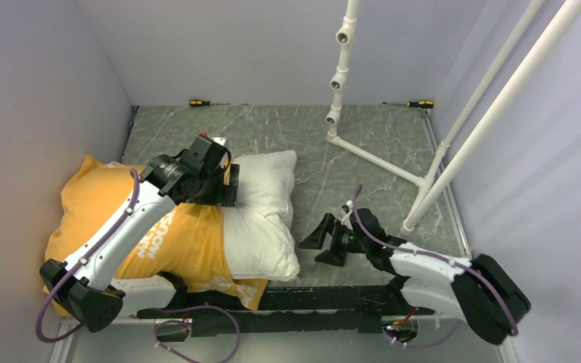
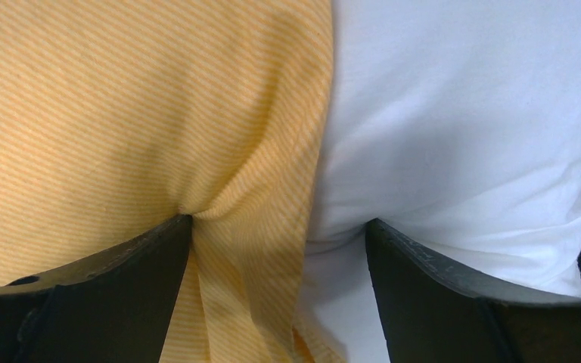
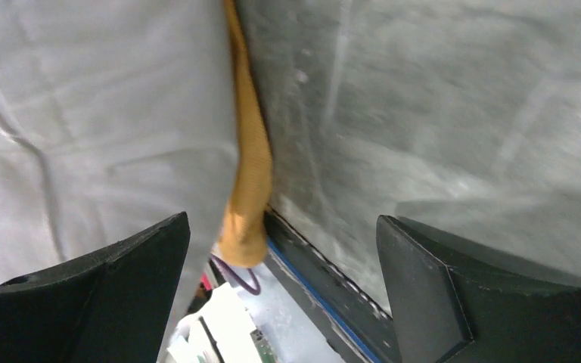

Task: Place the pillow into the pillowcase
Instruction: Stuff the pillow into the pillowcase.

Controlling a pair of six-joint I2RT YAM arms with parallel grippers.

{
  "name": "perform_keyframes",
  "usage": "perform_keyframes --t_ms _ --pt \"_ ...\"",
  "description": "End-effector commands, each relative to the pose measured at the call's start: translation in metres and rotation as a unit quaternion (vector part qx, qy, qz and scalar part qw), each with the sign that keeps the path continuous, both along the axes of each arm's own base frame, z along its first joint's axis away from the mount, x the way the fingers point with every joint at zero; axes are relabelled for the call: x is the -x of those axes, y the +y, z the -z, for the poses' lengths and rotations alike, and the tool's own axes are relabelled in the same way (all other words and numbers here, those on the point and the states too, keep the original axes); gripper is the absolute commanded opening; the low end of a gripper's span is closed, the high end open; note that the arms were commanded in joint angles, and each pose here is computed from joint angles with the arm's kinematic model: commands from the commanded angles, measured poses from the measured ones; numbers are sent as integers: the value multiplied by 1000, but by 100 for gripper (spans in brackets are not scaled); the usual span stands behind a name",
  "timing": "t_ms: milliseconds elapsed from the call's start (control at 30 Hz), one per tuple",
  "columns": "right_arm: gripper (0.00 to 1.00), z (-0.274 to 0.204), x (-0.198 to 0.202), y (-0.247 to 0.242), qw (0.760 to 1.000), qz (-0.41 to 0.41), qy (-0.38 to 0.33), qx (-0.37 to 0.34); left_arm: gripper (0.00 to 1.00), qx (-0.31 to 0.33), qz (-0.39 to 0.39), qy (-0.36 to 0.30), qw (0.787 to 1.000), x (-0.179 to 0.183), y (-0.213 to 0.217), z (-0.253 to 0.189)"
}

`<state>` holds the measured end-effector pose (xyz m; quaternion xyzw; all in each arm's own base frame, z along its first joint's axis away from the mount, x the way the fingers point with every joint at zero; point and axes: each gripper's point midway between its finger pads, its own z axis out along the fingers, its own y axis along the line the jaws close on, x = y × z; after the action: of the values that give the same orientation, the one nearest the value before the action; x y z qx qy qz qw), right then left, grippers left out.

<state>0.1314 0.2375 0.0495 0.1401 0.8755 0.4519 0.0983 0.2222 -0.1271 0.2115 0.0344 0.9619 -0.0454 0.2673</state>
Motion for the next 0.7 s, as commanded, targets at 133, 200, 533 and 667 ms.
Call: perform_keyframes --t_ms 133,200,533,667 --pt "99 -76 -31 78 977 -50 -85 -191 92 -2 6 -10 1000 -1 8 -9" --pt "99 -73 -33 96 975 -62 -76 -202 92 9 9 -11 1000 0 5 -11" --pt "55 -55 -68 178 964 -64 -54 -252 91 53 28 -16 998 -1 -12 -18" --pt "0 -71 -82 173 970 -61 -90 -218 91 72 39 -28 996 -6 -21 -28"
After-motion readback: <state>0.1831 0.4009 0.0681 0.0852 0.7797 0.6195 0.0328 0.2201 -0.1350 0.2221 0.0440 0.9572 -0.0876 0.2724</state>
